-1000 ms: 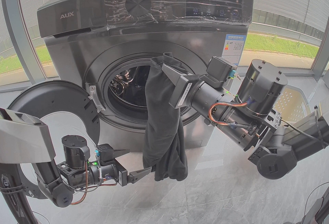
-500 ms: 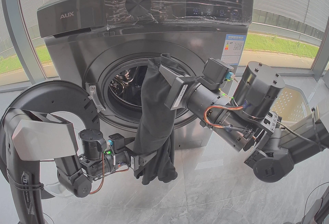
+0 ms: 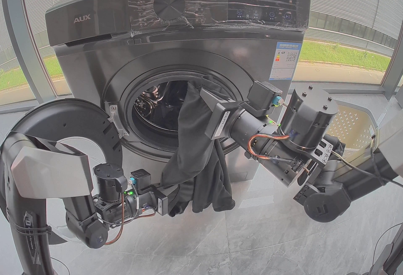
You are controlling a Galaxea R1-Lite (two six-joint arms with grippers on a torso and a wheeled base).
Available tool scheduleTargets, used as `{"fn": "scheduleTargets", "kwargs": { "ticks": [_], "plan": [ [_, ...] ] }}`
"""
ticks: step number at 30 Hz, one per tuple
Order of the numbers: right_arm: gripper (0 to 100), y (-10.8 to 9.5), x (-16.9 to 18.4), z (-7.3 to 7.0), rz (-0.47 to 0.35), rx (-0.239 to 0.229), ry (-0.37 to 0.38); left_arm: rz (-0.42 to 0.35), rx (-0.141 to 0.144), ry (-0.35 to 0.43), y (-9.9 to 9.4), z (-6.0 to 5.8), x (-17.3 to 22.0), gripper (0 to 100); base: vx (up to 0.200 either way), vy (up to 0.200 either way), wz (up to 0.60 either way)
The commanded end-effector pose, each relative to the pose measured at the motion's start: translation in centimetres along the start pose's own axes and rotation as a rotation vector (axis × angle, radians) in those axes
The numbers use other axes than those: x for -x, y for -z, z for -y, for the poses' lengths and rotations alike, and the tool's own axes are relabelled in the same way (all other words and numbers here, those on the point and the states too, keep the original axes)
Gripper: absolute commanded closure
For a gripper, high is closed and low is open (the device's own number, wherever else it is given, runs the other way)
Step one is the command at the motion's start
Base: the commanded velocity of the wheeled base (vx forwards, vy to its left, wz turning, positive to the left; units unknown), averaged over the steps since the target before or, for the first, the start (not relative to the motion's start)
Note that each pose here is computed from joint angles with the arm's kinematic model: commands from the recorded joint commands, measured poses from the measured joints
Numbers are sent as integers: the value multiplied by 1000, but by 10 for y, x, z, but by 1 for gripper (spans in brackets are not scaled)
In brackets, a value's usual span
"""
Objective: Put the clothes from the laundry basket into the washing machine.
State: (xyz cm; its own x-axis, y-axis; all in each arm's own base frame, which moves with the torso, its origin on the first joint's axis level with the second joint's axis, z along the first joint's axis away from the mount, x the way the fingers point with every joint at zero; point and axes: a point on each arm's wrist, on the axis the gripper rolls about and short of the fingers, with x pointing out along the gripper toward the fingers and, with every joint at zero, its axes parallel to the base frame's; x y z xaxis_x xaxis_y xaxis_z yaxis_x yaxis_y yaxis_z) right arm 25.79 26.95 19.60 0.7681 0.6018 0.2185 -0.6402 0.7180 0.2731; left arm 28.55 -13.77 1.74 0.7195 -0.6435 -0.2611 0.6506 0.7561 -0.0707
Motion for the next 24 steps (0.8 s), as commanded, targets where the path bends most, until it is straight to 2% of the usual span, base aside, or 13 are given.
{"fn": "scheduleTargets", "kwargs": {
  "ticks": [1,6,13,14,15,17,24],
  "plan": [
    [100,25,-9,25,-24,65,53,7,-15,11,-17,14,42,100,0,0,0],
    [100,38,-4,34,-64,109,72,56,-17,8,-30,17,54,100,0,0,0],
    [100,44,3,41,-94,115,90,86,-24,-3,-37,13,54,100,0,0,0],
    [0,46,5,45,-110,116,98,87,-24,-4,-37,13,54,100,0,0,0],
    [0,53,12,50,-152,124,114,92,-25,-6,-38,13,53,100,0,0,0],
    [0,59,18,54,-182,134,124,92,-25,-6,-38,13,53,100,0,0,0],
    [0,92,55,67,-382,194,157,89,-23,-6,-37,13,53,100,0,0,0]
  ]
}}
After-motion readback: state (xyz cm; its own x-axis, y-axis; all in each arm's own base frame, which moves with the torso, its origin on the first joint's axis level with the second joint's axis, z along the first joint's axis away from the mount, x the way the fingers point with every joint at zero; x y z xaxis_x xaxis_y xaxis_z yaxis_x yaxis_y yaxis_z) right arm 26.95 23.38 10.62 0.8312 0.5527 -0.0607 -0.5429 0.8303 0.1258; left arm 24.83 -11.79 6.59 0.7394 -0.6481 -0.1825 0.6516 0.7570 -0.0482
